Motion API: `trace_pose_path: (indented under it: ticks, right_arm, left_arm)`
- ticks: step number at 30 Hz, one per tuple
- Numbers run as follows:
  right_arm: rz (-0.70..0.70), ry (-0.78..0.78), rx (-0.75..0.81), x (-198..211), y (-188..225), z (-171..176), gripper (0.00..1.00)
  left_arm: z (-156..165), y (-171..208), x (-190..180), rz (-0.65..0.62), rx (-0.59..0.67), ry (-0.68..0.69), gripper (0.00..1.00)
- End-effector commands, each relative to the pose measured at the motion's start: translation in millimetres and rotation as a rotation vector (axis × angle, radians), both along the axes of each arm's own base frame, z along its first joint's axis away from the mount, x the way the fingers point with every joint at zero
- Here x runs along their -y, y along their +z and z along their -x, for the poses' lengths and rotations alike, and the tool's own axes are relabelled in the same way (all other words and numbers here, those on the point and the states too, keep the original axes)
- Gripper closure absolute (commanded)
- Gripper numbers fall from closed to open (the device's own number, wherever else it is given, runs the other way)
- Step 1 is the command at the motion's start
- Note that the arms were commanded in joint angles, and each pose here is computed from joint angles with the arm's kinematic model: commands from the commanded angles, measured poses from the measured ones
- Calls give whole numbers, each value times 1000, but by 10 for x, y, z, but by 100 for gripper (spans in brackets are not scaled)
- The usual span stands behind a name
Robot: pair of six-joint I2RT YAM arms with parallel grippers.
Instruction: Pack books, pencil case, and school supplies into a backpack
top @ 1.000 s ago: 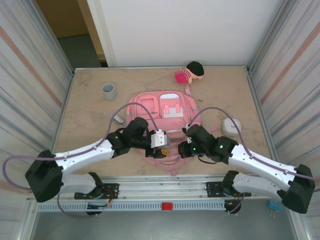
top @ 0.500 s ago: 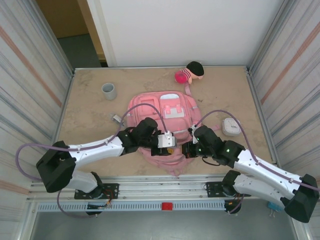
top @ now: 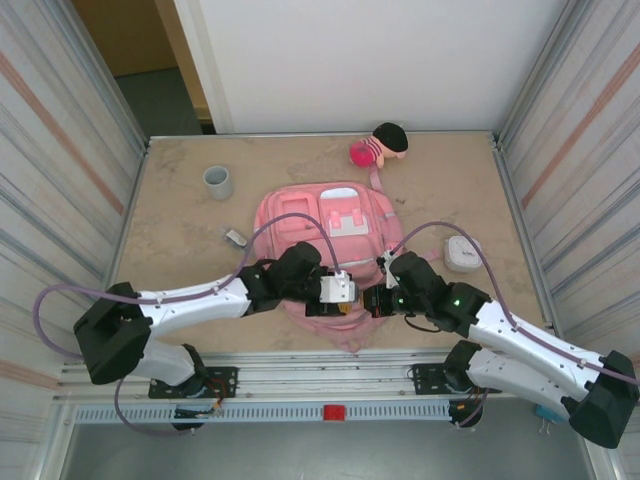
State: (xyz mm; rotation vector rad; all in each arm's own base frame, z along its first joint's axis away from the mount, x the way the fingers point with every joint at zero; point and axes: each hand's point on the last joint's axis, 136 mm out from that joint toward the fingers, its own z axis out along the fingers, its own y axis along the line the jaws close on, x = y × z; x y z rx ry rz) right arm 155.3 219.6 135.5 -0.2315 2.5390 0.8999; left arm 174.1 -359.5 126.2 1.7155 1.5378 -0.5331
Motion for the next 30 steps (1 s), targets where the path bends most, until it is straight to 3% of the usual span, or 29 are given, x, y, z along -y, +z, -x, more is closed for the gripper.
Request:
trace_pose_path:
  ticks: [1,5,9,12,17,30]
  right_arm:
    - [-48,24,26,-40,112,16,100]
    - [-45,18,25,-24,99,20,100]
    - [-30,2,27,15,48,7,100]
    - [-18,-14,24,40,0,-16,100]
    - [-37,-8,11,-13,-23,-22,100]
    - [-49,-48,12,-28,-97,-90,81]
  left_arm:
    - [-255,-129,-61,-74,22,142,55]
    - [-209,-101,-23,-43,0,127,62]
    - [-110,60,13,25,-24,92,82]
    - [1,215,51,85,-57,51,90]
    - [80,400,115,172,-95,23,91]
    - [113,611,172,249,-103,4,90]
